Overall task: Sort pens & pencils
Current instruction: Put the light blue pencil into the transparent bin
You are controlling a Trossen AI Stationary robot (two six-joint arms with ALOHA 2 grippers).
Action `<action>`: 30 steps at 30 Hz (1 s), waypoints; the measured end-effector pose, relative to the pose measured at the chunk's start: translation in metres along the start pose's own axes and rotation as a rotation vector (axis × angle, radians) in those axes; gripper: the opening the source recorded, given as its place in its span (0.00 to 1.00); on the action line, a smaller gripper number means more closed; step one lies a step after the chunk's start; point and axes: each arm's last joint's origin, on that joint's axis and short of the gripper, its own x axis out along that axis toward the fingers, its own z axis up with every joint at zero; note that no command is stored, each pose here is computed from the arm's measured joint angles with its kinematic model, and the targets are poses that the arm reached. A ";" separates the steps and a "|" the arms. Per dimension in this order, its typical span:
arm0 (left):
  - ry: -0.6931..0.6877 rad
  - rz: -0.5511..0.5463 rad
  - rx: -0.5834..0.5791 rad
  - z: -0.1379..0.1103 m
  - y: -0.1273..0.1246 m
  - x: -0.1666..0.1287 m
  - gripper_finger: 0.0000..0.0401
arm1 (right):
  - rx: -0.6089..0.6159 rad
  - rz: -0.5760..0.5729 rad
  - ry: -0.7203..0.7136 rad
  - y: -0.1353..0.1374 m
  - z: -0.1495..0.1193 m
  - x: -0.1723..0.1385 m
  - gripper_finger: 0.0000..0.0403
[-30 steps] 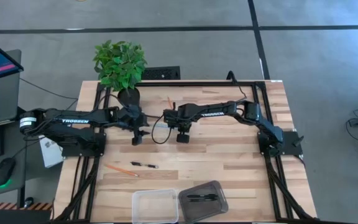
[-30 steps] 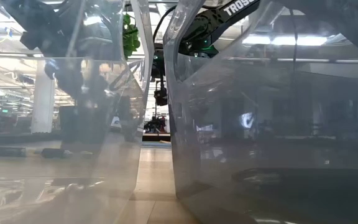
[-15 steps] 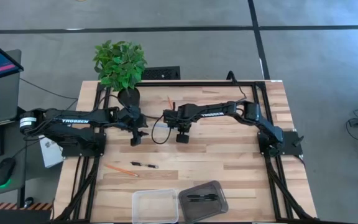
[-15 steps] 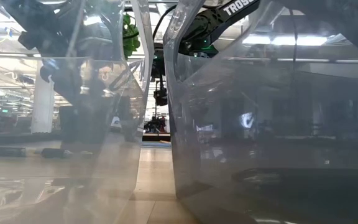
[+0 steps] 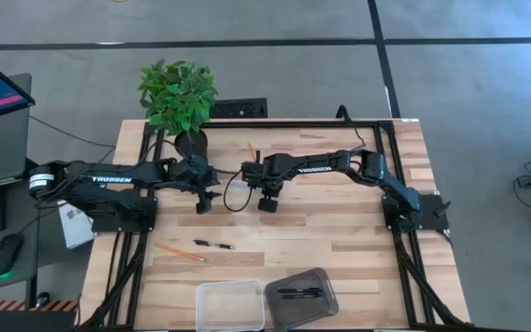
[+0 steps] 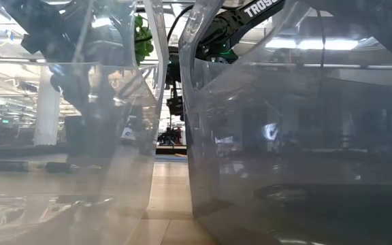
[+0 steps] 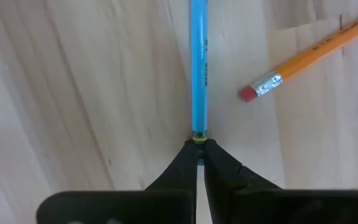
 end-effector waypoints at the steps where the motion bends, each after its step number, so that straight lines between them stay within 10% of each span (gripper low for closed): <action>1: 0.004 0.000 0.000 0.000 0.000 0.000 0.45 | 0.001 0.004 -0.003 0.000 0.000 0.000 0.08; 30: 0.102 -0.007 -0.041 -0.010 -0.001 0.000 0.45 | -0.130 0.067 -0.025 0.029 0.009 -0.012 0.07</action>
